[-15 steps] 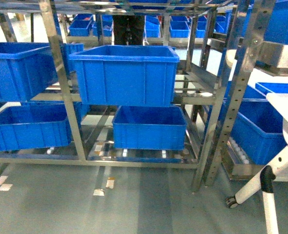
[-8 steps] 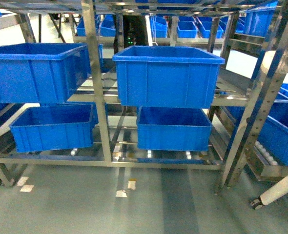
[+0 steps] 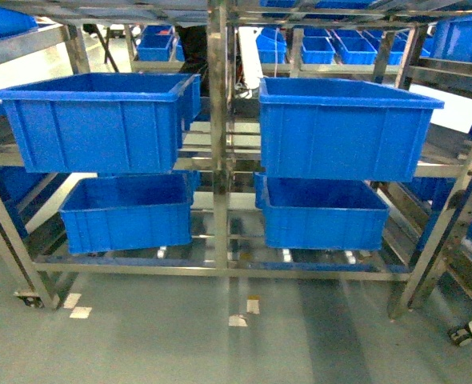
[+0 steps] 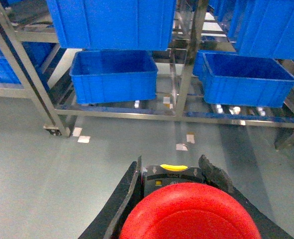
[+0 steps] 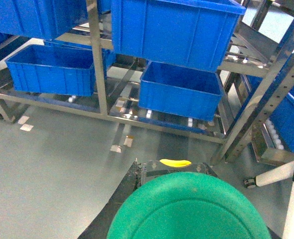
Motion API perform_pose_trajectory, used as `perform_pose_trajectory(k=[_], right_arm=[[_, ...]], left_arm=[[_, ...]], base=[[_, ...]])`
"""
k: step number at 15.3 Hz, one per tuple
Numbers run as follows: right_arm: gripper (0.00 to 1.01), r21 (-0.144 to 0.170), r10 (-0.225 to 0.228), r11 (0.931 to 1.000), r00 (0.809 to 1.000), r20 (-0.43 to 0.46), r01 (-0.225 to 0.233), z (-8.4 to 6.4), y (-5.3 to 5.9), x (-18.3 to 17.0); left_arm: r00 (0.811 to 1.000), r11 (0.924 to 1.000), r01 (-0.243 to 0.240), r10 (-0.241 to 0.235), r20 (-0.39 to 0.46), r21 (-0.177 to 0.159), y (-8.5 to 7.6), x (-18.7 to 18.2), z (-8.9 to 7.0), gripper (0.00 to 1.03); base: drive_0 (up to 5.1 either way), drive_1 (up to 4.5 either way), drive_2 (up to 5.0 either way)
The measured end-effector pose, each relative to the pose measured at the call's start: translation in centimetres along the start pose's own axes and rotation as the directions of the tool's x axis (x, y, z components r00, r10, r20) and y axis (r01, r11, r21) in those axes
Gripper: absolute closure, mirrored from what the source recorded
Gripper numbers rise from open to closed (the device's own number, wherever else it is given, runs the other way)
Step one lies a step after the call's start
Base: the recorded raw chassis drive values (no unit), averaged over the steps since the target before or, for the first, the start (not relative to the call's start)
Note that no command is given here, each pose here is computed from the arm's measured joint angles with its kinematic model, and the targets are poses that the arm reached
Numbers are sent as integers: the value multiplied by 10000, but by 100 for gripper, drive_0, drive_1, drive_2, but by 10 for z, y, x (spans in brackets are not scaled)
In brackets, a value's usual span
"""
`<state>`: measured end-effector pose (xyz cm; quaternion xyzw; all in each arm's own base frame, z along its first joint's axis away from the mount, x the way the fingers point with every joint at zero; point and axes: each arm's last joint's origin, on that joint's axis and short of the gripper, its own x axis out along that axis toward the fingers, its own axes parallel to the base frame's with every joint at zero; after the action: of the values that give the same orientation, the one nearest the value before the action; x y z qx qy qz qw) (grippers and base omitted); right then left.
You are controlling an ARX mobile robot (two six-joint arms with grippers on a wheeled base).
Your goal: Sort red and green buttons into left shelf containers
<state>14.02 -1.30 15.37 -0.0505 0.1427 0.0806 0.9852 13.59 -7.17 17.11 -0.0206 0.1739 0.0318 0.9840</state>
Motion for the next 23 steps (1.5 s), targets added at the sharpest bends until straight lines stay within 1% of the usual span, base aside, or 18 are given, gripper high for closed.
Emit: perform_pose_trajectory(k=[4,6,7,8,9,11,12,23], right_arm=[[75,14,8,10000,10000,-47,-8,-1,0,0],[75,22,17,10000,10000,-75,-17,-1,0,0],[75,7,62,10000,10000,-28,-62,-1,0,0],[75,10,52,10000,10000,-33,-52,-1,0,0],[75,20,34,10000,10000,-61,-34,-1,0,0],[75,-4,24,10000,10000,19,-24,0,0,0],[75,22,35,10000,10000,-68,-35,-1,0,0],[75,14,35,10000,10000,-46,-35,-1,0,0]], left_arm=[[10000,10000,18,-18,10,-6,0,0,0,74],[10000,10000,14,-14,24,-15,0,0,0,74],[10000,10000,-92,92,-25,18,1,0,0,74],[10000,10000,-63,63,46,-36,0,0,1,74],[10000,10000,-19,19,-2,-4,0,0,0,74],[10000,10000,21,-20,69,-50,0,-1,1,74],[10000,10000,2,-2,6,-4,0,0,0,74],[10000,10000,6,-6,34,-24,0,0,0,74]], base=[[-473,359,147],[0,0,0],[0,0,0],[0,0,0],[0,0,0],[17,450,-417],[17,451,-416],[-1,432,-434]])
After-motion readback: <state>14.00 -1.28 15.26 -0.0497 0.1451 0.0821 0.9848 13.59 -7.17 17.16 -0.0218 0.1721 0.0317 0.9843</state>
